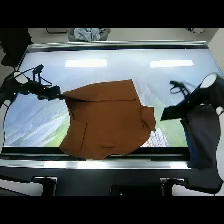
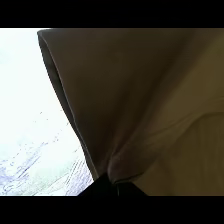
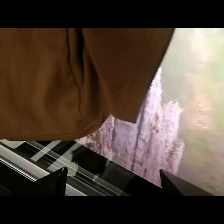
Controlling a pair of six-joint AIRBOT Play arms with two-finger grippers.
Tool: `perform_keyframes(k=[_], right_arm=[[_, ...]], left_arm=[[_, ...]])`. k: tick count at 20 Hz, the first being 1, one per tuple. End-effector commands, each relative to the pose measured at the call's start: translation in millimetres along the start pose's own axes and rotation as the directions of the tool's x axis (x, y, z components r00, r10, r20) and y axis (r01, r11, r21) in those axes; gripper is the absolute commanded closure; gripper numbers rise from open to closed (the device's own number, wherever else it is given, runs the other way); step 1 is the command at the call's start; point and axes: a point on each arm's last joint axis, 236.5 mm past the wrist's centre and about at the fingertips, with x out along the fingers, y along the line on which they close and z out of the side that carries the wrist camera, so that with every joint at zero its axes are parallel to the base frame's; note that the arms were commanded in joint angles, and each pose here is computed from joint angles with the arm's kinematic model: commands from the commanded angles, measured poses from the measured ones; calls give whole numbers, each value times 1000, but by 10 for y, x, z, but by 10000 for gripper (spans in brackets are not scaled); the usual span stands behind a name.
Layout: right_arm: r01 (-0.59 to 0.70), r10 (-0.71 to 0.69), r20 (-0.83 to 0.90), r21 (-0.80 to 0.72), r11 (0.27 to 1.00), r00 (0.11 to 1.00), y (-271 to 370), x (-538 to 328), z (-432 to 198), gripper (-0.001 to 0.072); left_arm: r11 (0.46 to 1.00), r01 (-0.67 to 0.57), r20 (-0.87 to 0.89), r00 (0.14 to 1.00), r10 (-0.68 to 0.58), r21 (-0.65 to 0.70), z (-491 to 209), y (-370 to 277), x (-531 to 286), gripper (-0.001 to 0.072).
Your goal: Fold the shirts.
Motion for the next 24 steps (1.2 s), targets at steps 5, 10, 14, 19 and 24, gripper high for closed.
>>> perform_keyframes(k=[5,10,14,19,24], right_arm=[[-236,227,69,188,953,971,618,1179,-375,28],[-207,162,171,296,932,972,452,1219,-142,141],[-182,111,284,237,954,952,319,1119,173,679],[137,-198,535,152,979,822,-404,-172,1088,679],[122,-379,691,392,912,616,-1142,-961,1516,678]], left_arm=[[1000,1,-19,1000,0,18,-34,19,56,680],[1000,1,-18,1000,0,19,-32,19,54,680],[999,2,-23,1000,-1,49,-46,17,42,680],[992,42,-178,984,-19,123,-420,-14,-47,680],[983,155,-395,913,-104,99,-1085,-372,149,680]])
